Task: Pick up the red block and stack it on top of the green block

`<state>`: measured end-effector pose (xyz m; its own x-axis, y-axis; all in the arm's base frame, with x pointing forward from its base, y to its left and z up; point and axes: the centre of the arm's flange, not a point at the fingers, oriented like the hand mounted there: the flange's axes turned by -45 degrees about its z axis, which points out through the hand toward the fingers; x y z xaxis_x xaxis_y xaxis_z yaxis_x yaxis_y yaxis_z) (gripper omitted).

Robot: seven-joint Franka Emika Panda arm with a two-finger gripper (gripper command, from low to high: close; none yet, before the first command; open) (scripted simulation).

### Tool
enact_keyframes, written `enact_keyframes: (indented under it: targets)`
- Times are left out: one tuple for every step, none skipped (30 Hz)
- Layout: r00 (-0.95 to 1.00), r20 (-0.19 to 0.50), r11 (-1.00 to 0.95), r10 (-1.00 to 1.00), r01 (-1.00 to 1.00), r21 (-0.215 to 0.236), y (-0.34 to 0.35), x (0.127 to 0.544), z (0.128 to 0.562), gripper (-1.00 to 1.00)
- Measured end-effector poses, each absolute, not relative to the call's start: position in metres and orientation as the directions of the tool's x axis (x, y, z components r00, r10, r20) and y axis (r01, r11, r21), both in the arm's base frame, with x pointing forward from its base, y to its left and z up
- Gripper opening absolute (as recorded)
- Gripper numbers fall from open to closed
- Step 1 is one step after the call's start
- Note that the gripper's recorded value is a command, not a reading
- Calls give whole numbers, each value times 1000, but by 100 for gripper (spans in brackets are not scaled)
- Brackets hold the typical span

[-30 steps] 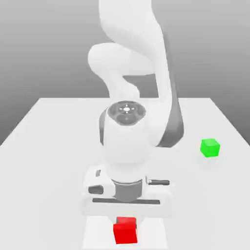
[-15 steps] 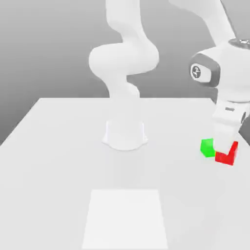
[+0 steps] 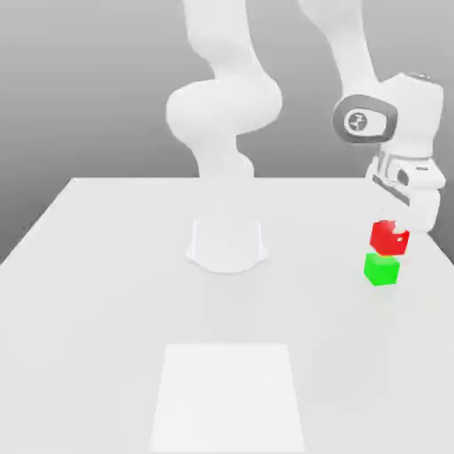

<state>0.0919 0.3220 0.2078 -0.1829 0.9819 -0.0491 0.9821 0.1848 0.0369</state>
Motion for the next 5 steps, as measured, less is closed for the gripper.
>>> enact_keyframes:
  targets:
    - [-184, -48, 186, 982, 982, 36, 322, 92, 203, -100]
    - [-185, -44, 187, 982, 982, 35, 322, 91, 199, -100]
    - [-186, -40, 187, 982, 982, 32, 322, 90, 195, -100]
    - [-185, -34, 186, 982, 982, 27, 322, 90, 191, -100]
    - [-184, -27, 184, 983, 983, 22, 321, 89, 187, -100]
